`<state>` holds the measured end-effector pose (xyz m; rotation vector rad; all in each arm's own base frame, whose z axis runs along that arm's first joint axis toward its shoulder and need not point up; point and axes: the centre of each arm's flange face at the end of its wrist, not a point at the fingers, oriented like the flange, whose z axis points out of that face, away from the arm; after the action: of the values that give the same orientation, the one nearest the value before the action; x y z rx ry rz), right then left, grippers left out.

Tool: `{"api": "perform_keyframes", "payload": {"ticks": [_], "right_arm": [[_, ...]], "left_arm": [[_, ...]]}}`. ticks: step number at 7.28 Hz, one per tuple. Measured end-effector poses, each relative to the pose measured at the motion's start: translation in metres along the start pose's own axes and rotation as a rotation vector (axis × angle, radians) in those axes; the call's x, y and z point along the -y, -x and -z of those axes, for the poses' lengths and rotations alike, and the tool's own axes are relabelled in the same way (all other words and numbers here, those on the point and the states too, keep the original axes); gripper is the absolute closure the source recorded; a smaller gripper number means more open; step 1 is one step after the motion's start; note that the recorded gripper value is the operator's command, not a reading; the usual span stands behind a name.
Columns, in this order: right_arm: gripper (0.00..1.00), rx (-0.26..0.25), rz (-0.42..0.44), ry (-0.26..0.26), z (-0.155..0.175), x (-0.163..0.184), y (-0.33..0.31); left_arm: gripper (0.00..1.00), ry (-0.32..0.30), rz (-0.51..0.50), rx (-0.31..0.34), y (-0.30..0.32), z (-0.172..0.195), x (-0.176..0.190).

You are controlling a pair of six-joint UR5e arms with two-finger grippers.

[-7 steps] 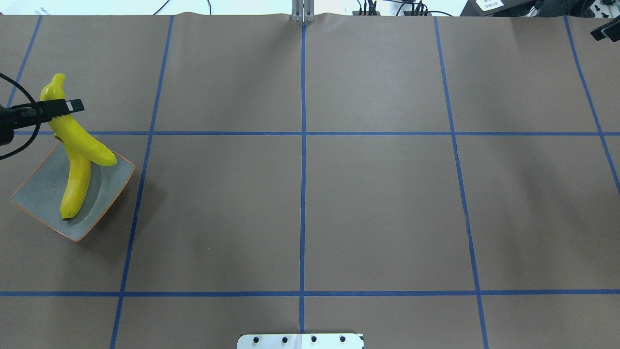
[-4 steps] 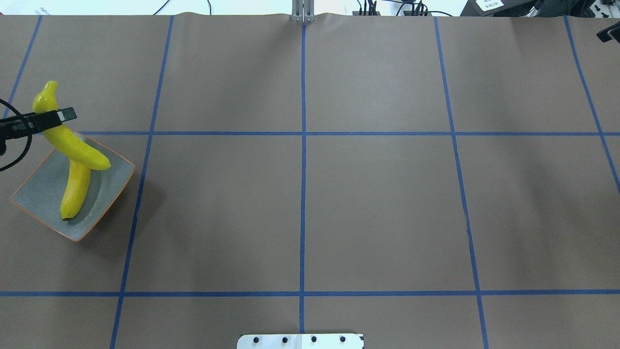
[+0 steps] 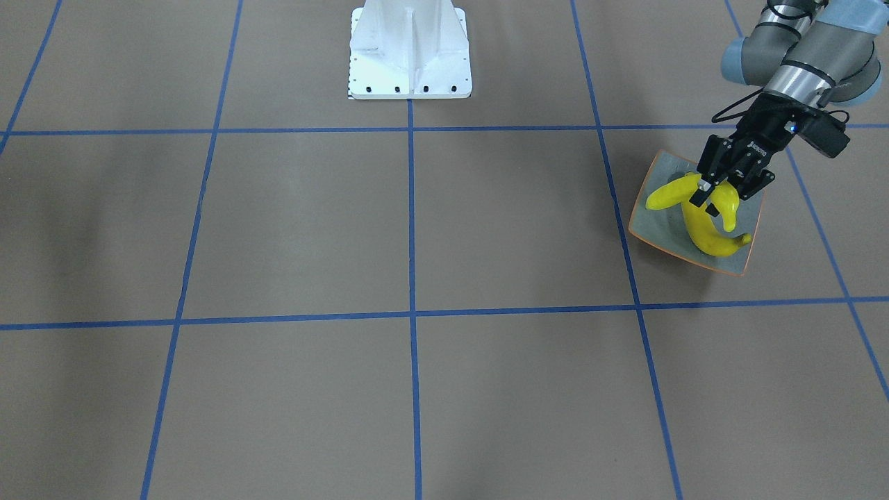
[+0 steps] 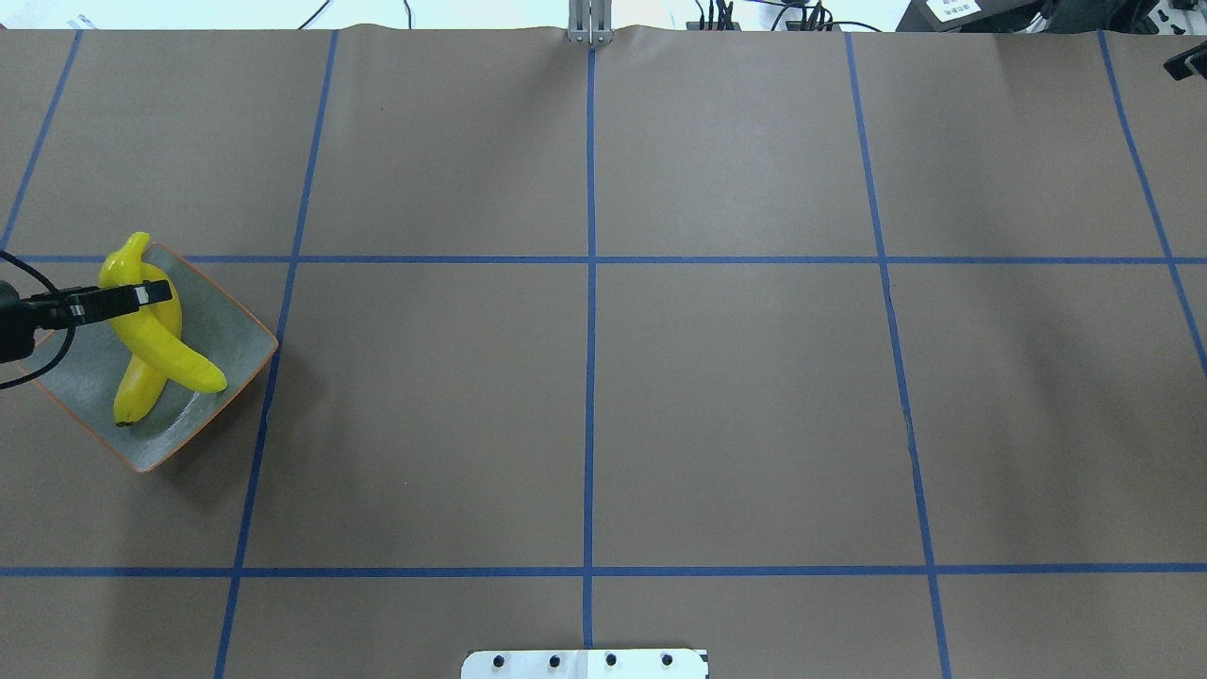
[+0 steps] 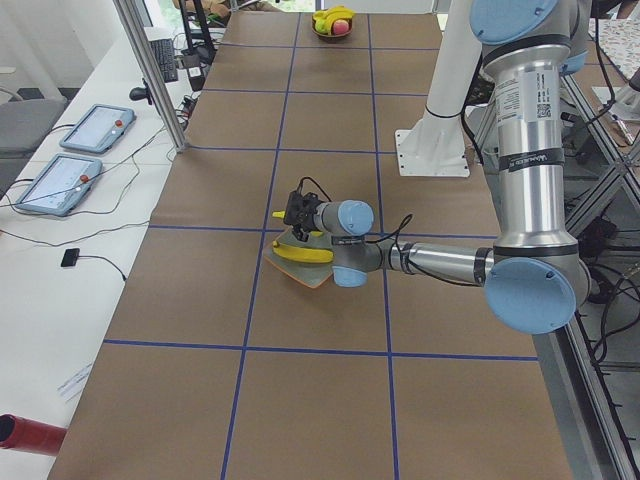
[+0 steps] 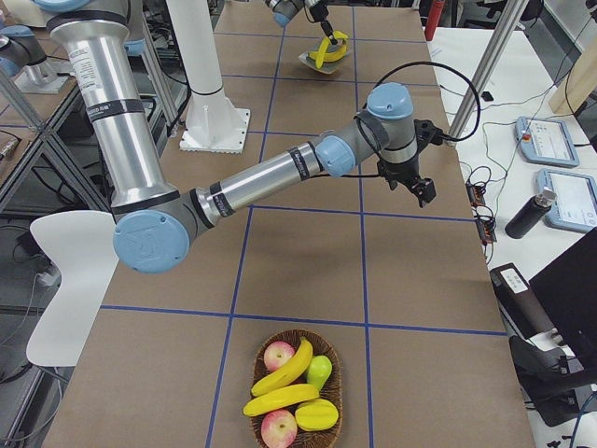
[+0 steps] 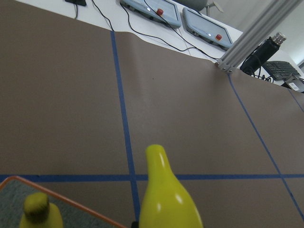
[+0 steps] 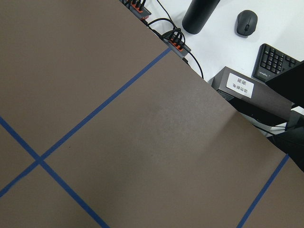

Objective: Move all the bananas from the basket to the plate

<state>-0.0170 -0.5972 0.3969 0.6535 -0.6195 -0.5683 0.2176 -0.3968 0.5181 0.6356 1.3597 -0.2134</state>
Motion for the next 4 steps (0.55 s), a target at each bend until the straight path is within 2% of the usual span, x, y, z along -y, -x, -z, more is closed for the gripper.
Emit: {"api": "perform_keyframes", "payload": {"ticks": [1,4], "right_arm": [[0.00,-0.001,0.001,-0.002,0.0006,0.0012,0.0001],[0.00,-0.002,0.005,-0.007,0.0027,0.0049,0.0007]], "left_arm": [[0.03,0.014,0.012,-0.015,0.0011,-0.0007,-0.0024],[0.01,0.026,0.019,-0.015,0.0048,-0.0069,-0.0033]]}}
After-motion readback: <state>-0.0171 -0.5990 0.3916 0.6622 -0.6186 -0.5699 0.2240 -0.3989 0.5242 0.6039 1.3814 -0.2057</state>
